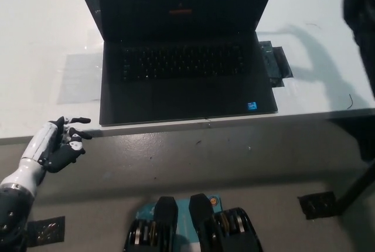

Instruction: The robot uses its right hand to push down on the lid of a laptop kept in the middle of the desk to close it

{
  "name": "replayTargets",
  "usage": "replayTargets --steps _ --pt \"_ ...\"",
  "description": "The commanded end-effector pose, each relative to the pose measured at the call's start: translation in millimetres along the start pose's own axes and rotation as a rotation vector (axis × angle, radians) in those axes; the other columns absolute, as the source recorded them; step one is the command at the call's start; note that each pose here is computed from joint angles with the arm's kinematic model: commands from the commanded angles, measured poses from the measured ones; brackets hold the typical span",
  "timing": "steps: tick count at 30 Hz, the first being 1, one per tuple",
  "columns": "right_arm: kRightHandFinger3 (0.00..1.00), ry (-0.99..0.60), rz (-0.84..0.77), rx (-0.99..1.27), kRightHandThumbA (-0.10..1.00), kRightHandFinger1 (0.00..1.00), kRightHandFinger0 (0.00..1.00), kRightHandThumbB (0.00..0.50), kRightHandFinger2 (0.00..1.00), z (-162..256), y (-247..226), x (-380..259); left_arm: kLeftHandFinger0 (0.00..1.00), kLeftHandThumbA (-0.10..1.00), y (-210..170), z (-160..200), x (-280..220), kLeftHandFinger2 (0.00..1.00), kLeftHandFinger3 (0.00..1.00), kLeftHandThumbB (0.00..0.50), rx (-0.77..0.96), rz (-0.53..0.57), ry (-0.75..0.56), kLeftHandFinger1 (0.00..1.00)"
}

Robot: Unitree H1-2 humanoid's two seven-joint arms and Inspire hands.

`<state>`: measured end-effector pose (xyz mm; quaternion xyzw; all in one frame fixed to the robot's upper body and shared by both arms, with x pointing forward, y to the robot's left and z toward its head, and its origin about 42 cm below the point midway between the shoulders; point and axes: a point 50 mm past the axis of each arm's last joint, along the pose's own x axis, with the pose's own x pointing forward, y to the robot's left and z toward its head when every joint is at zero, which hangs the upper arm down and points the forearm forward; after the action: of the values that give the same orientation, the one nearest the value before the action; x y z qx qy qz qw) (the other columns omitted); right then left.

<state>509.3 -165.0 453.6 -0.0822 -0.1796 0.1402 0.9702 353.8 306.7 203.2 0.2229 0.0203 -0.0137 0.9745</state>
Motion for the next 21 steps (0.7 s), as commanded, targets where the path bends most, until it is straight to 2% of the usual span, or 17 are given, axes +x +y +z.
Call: replayTargets --steps 1,3,4,5,6,8,10,11,12,13,16,17,19,20,21 --pt "0.85 -0.182 0.067 -0.105 1.0 0.77 0.86 0.321 0.73 45.6 12.8 22.3 0.32 0.03 12.6 18.7 4.7 0.56 0.69 0.004 0.047 0.003 -0.072 0.41" --pt "0.83 -0.191 0.089 -0.112 1.0 0.76 0.84 0.318 0.72 46.2 21.8 30.8 0.32 0.0 11.7 21.2 4.4 0.54 0.69 0.003 0.037 -0.004 -0.078 0.4" --pt "0.81 -0.198 0.11 -0.133 1.0 0.74 0.82 0.348 0.7 42.6 25.6 37.9 0.31 -0.03 10.6 23.2 5.0 0.52 0.67 0.0 0.041 -0.009 -0.085 0.38" --pt "0.8 -0.201 0.116 -0.146 1.0 0.73 0.81 0.348 0.68 41.0 26.4 40.5 0.31 -0.04 10.1 24.2 5.6 0.52 0.67 0.0 0.044 -0.012 -0.092 0.38" --pt "0.79 -0.193 0.123 -0.176 1.0 0.72 0.81 0.386 0.67 39.9 29.4 44.8 0.31 -0.04 9.2 24.6 6.5 0.52 0.67 0.003 0.043 -0.015 -0.093 0.38" --pt "0.77 -0.192 0.132 -0.213 1.0 0.73 0.84 0.403 0.66 37.0 36.4 51.5 0.35 -0.05 8.9 26.1 7.0 0.56 0.69 0.001 0.048 -0.015 -0.09 0.42" --pt "0.76 -0.193 0.134 -0.236 1.0 0.73 0.88 0.398 0.66 31.7 40.0 55.7 0.39 -0.06 7.3 27.9 9.1 0.59 0.72 0.0 0.063 -0.02 -0.09 0.44" --pt "0.76 -0.187 0.132 -0.246 1.0 0.74 0.93 0.396 0.65 29.5 41.2 56.4 0.4 -0.07 6.6 28.5 9.9 0.6 0.73 0.0 0.059 -0.024 -0.094 0.45" --pt "0.77 -0.192 0.136 -0.268 1.0 0.74 0.93 0.388 0.66 25.0 41.5 57.9 0.4 -0.08 6.2 28.7 10.4 0.59 0.73 0.0 0.06 -0.028 -0.099 0.45" --pt "0.79 -0.186 0.142 -0.319 1.0 0.78 1.0 0.398 0.71 16.7 43.0 59.5 0.4 -0.08 6.2 29.1 10.5 0.59 0.74 0.0 0.059 -0.031 -0.101 0.45" --pt "0.82 -0.145 0.151 -0.369 1.0 0.81 1.0 0.399 0.74 -1.4 39.5 60.0 0.4 -0.07 6.1 31.9 11.2 0.59 0.72 0.0 0.066 -0.037 -0.107 0.45" --pt "0.82 -0.144 0.155 -0.387 1.0 0.81 1.0 0.383 0.75 -5.1 38.5 60.1 0.4 -0.05 6.1 32.0 11.5 0.59 0.72 0.001 0.068 -0.037 -0.108 0.46" --pt "0.82 -0.136 0.154 -0.415 1.0 0.82 1.0 0.407 0.75 -11.7 36.1 61.0 0.41 -0.03 7.2 33.4 12.2 0.59 0.72 0.0 0.071 -0.039 -0.108 0.46" --pt "0.82 -0.13 0.15 -0.426 1.0 0.82 1.0 0.4 0.75 -16.1 35.0 60.5 0.4 -0.03 7.3 33.3 12.1 0.59 0.71 0.0 0.071 -0.04 -0.11 0.46" --pt "0.81 -0.118 0.149 -0.434 1.0 0.82 1.0 0.426 0.74 -22.2 33.0 61.0 0.4 -0.02 7.5 32.6 12.8 0.58 0.7 0.005 0.074 -0.041 -0.109 0.46"
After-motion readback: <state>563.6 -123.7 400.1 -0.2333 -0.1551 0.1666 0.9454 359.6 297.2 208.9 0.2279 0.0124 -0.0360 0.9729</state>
